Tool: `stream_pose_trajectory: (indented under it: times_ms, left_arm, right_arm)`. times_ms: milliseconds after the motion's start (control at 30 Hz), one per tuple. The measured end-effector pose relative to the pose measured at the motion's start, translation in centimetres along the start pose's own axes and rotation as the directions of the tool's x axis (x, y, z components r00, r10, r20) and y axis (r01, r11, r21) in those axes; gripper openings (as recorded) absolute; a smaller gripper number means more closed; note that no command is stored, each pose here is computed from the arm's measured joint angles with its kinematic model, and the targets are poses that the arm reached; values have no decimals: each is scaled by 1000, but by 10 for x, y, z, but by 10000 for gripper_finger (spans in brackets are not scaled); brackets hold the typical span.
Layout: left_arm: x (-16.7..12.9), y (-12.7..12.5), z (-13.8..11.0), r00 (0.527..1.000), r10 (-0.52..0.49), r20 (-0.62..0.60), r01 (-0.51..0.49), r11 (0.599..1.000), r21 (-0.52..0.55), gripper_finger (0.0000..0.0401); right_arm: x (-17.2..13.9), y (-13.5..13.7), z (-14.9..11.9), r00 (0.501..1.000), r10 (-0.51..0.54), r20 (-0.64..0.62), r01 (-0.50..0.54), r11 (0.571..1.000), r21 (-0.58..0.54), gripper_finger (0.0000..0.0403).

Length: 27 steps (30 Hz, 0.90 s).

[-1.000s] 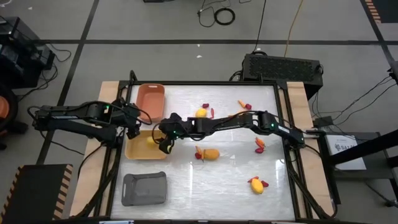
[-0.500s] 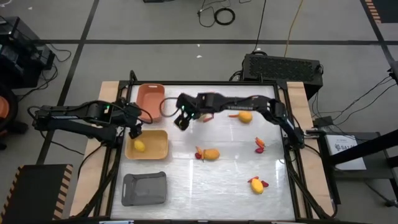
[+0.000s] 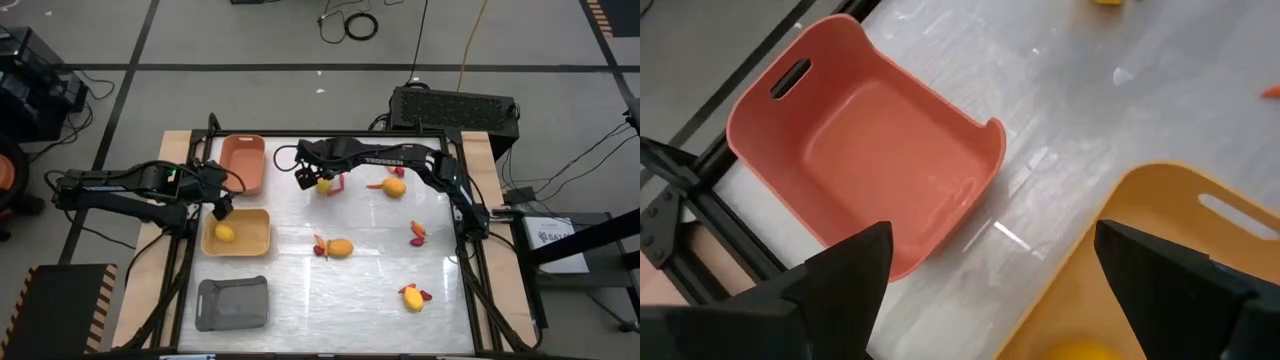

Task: Sort produce into baskets
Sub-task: Put the yellow lemon into the yellow bin

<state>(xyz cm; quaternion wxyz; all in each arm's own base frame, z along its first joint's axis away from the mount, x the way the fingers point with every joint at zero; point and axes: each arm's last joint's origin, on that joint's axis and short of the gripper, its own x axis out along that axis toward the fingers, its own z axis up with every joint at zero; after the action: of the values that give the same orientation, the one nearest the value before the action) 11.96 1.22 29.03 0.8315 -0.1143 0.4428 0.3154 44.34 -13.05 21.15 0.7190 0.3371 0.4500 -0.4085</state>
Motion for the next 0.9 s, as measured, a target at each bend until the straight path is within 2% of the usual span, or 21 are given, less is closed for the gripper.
stream_pose_trajectory:
  times_ms: [300,667,900]
  left_arm:
    - [0,1,0,1000,20,12,-20,1000,0,354]
    - [0,1,0,1000,21,10,-21,1000,1,354]
    - [0,1,0,1000,20,9,-20,1000,8,354]
  right_arm:
    - [0,1,0,999,-17,28,16,1000,19,288]
    - [-5,14,-12,986,-80,147,51,980,193,288]
    - [-5,20,-24,971,-128,203,49,934,354,288]
